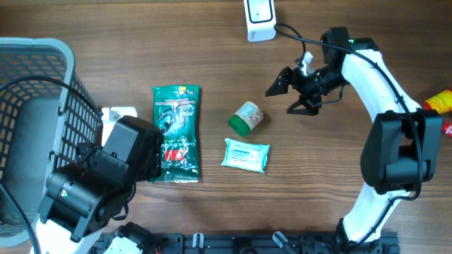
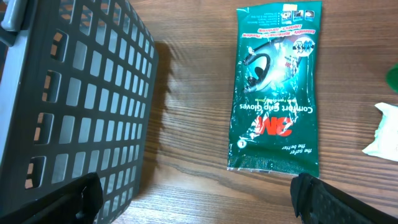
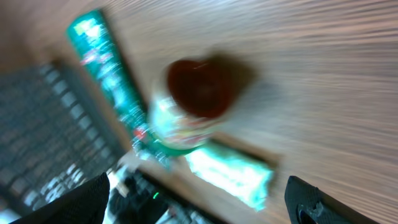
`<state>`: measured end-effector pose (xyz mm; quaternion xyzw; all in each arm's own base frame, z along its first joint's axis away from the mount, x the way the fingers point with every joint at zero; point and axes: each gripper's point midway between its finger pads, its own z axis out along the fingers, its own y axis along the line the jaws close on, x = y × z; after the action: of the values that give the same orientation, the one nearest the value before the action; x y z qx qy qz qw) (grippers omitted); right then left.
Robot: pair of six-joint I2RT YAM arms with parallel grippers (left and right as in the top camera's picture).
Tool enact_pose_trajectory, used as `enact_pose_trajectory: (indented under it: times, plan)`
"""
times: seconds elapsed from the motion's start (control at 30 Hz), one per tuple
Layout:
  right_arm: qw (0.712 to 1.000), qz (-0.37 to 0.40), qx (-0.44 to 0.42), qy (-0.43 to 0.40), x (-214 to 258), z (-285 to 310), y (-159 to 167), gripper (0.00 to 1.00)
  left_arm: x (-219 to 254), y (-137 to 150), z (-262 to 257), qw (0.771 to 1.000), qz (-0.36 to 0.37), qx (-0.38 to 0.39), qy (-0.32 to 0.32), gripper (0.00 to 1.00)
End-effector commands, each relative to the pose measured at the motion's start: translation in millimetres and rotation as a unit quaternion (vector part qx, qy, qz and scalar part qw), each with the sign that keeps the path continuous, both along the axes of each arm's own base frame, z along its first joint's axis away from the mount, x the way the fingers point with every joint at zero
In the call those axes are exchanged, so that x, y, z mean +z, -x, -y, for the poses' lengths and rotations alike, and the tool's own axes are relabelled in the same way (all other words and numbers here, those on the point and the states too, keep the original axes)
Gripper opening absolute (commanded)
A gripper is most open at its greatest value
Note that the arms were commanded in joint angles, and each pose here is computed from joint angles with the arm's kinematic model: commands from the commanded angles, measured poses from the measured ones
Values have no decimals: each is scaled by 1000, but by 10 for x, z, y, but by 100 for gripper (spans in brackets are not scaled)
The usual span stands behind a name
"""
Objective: Scan the item barcode
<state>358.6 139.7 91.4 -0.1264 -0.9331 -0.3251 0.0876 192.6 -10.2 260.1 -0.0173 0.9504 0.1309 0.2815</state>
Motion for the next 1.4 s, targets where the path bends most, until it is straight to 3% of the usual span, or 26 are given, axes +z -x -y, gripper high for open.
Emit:
enact_pose_trajectory:
  times: [0.0, 0.23, 0.5, 0.73, 0.93, 1.13, 1.37]
  plan:
    - [983, -12, -67, 172, -180, 307, -48, 96, -8, 3, -15, 1000, 1, 11, 5, 100]
    - [972, 54, -44, 225, -202, -376, -58, 99, -8, 3, -15, 1000, 1, 11, 5, 100]
    - [876, 231, -121, 406, -62, -863, -10, 99, -8, 3, -15, 1000, 1, 11, 5, 100]
    - [836, 248, -87, 481, -450, -936, 140, 95, -8, 2, -16, 1000, 1, 11, 4, 100]
    - [856, 176, -19, 486, -828, -952, 403, 84, -8, 3, -15, 1000, 1, 11, 5, 100]
    - [875, 140, -18, 464, -882, -1001, 503, 63, -8, 3, -15, 1000, 1, 11, 5, 100]
    - [905, 64, 6, 420, -636, -853, 451, 57, -8, 3, -15, 1000, 1, 11, 5, 100]
